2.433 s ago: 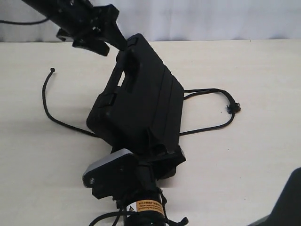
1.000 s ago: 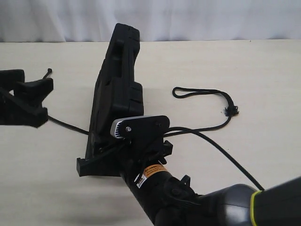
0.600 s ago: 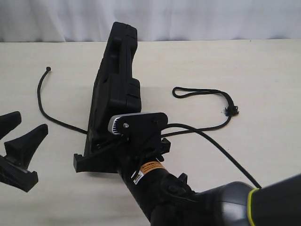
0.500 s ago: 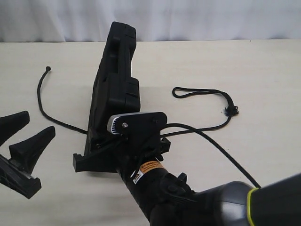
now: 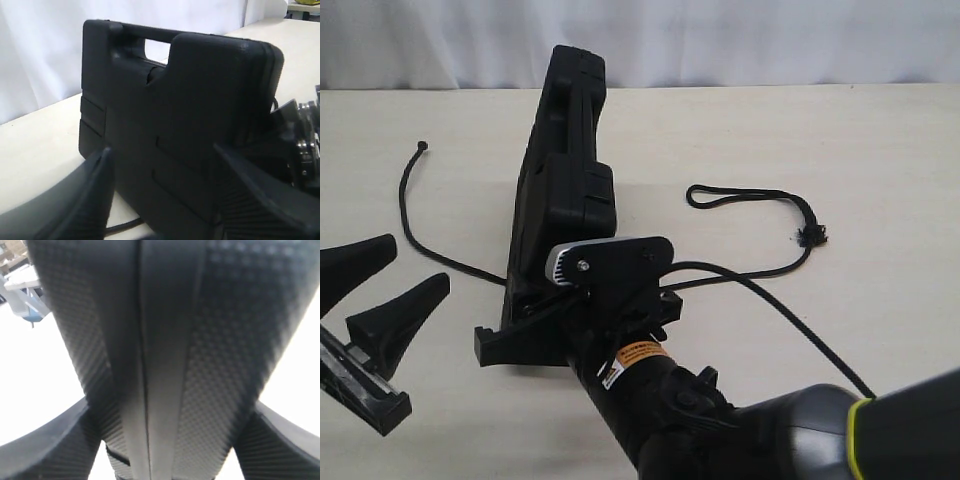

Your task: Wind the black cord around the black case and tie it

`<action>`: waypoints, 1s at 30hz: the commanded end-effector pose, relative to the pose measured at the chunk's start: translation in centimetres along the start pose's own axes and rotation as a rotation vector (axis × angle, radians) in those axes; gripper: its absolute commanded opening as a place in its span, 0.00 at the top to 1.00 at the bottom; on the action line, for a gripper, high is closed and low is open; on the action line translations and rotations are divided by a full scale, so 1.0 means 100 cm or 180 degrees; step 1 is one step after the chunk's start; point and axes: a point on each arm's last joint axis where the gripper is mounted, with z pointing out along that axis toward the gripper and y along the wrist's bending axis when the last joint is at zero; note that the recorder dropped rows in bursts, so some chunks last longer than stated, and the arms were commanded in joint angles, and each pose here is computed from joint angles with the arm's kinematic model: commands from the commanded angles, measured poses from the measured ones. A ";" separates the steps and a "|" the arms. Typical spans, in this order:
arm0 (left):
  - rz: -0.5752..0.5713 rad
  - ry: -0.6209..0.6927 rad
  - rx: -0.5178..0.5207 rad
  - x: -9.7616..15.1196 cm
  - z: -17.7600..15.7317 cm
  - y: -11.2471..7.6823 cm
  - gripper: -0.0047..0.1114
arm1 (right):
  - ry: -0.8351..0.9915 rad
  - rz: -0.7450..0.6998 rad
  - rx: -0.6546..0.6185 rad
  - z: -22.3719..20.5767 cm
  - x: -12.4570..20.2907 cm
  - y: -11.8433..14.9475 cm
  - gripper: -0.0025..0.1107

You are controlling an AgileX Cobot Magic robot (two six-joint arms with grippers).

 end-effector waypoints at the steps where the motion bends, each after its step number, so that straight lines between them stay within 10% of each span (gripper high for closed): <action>1: 0.0182 -0.0150 -0.0004 -0.004 -0.001 0.000 0.49 | -0.0179 -0.0152 -0.0129 -0.007 -0.021 0.008 0.94; 20: 0.0666 0.0654 0.0107 0.040 0.040 -0.007 0.49 | 0.0179 -0.0429 -0.0037 -0.012 -0.019 0.006 0.93; 30: 0.0619 0.0562 -0.0064 0.040 0.043 -0.003 0.49 | 0.0247 -0.0568 -0.0076 -0.012 -0.018 0.008 0.58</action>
